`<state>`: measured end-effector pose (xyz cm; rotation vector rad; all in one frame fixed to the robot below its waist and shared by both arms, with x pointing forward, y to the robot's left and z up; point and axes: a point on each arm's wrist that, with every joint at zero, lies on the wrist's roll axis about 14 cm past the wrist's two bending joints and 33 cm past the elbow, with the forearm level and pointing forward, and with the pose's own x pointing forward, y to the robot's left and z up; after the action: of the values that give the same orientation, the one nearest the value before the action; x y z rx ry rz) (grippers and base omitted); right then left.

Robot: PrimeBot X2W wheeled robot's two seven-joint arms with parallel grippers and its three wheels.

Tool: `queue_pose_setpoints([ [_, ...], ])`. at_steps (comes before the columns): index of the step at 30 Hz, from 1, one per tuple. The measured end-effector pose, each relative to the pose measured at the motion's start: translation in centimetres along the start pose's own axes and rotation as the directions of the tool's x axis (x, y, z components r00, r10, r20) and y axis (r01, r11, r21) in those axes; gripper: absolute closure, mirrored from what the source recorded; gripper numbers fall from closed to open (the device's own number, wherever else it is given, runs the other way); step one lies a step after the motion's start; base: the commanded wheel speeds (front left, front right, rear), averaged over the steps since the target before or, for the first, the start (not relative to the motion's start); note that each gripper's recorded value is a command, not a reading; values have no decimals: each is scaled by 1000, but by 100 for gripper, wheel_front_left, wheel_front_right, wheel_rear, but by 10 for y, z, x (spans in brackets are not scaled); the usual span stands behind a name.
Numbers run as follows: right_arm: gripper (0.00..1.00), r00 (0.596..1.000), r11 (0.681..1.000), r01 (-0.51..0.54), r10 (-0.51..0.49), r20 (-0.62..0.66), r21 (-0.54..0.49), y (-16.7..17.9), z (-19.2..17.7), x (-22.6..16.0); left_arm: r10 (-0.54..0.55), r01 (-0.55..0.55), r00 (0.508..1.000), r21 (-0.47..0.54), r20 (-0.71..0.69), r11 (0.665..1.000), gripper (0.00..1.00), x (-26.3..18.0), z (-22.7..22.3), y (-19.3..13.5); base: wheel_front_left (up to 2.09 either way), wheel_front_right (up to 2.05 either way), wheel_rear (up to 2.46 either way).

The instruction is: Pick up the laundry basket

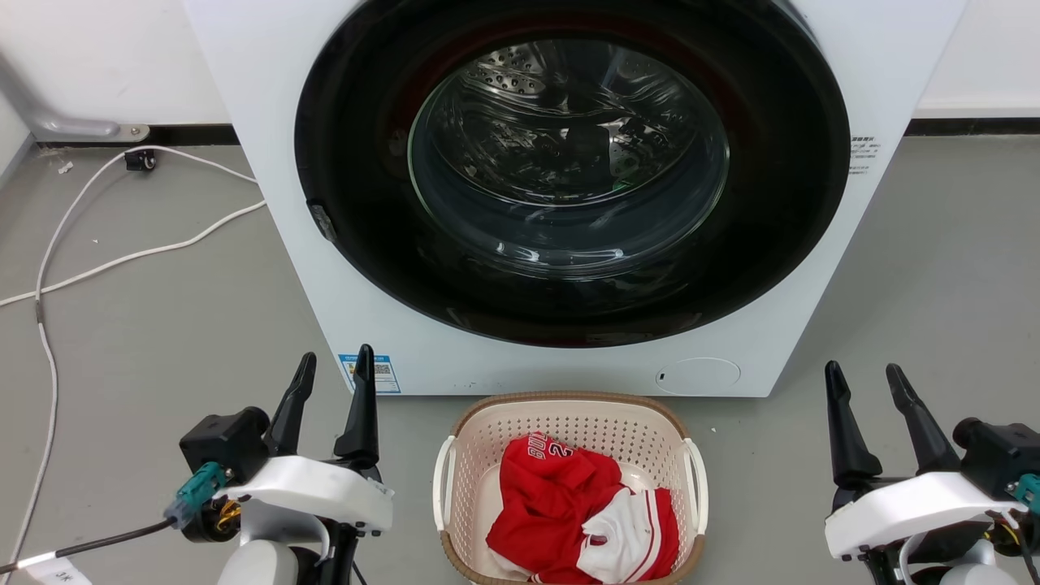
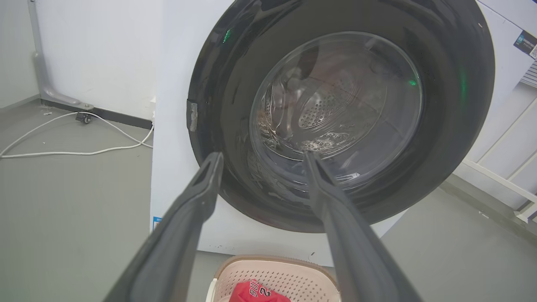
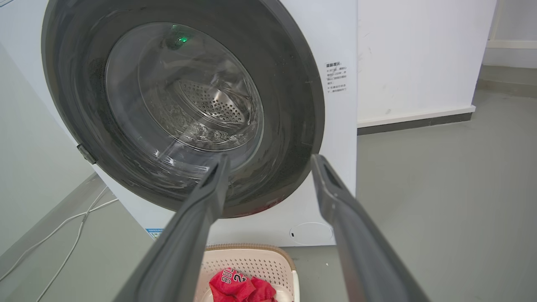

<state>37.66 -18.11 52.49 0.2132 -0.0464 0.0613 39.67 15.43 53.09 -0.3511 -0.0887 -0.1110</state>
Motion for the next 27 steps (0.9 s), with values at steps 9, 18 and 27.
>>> queue_pose_setpoints([
  [9, 0, 1000, 996, -7, 6, -14, -94, 0, -2, -1, -10, 10, 1000, 91, 2, 996, 0, 0, -1, -1, 0, 0, 0],
  [18, 0, 1000, 985, -15, 10, -29, -172, 1, -5, -5, -26, 24, 1000, 172, 13, 985, 0, 1, 2, -4, 0, 0, 0],
  [27, 0, 1000, 971, -25, 22, -15, -239, 3, -2, -4, -34, 30, 999, 238, 15, 971, 0, 0, 1, -4, 0, 0, 0],
])
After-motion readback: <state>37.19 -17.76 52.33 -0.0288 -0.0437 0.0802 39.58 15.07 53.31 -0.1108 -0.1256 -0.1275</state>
